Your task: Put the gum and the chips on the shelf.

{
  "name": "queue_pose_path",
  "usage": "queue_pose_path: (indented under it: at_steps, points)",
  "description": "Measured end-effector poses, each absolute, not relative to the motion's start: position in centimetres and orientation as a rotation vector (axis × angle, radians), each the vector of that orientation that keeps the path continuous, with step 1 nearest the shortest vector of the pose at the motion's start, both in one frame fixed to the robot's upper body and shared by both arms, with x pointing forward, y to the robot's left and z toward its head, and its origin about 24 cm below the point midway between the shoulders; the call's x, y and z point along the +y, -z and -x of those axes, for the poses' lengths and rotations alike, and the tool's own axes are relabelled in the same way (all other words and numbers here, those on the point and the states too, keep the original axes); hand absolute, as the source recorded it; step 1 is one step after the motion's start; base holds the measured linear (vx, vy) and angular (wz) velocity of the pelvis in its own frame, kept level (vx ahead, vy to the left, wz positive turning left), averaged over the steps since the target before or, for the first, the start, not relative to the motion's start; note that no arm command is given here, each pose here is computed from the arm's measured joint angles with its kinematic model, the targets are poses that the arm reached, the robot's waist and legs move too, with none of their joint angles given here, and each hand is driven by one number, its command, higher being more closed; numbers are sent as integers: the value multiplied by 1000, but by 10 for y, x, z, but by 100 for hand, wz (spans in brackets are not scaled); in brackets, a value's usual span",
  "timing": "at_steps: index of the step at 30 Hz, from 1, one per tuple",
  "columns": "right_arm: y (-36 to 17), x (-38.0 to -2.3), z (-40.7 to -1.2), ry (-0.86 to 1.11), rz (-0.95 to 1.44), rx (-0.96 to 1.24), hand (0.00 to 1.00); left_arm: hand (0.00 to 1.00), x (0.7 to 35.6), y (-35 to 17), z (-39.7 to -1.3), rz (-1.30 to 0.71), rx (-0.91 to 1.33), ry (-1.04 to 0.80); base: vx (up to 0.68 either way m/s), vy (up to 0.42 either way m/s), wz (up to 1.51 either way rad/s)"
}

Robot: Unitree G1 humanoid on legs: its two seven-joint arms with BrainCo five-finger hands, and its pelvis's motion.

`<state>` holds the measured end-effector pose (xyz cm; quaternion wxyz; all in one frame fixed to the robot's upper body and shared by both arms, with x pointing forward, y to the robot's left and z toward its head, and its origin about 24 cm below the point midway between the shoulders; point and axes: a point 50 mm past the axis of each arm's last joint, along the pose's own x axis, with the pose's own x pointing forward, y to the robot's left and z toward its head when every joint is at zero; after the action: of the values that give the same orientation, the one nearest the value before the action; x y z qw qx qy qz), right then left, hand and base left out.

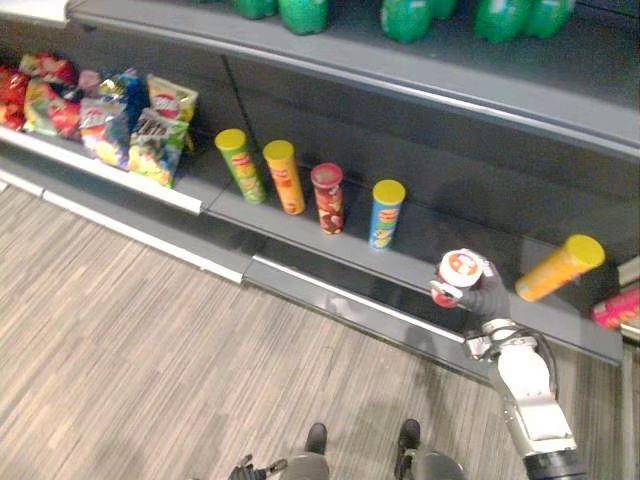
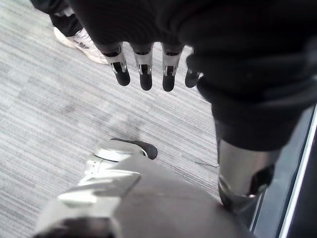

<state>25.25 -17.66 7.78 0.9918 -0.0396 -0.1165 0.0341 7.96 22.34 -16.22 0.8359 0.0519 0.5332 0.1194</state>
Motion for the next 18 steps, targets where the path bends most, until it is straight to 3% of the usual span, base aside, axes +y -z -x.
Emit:
queue_pose_path:
  at_steps: [4,8,18]
  points:
    - [-78,-178,-252,-9,74,-239,100,0,225,161,-83,-128,1116,-255,-8,31,41]
    - [-74,-166,-252,-24,45,-231,100,0,223,162,-79,-126,1129,-261,-67,27,-25]
    - [-78,-172,-260,94,97,-242,100,0,219,160,-89,-149,1103,-267,-16,8,-18]
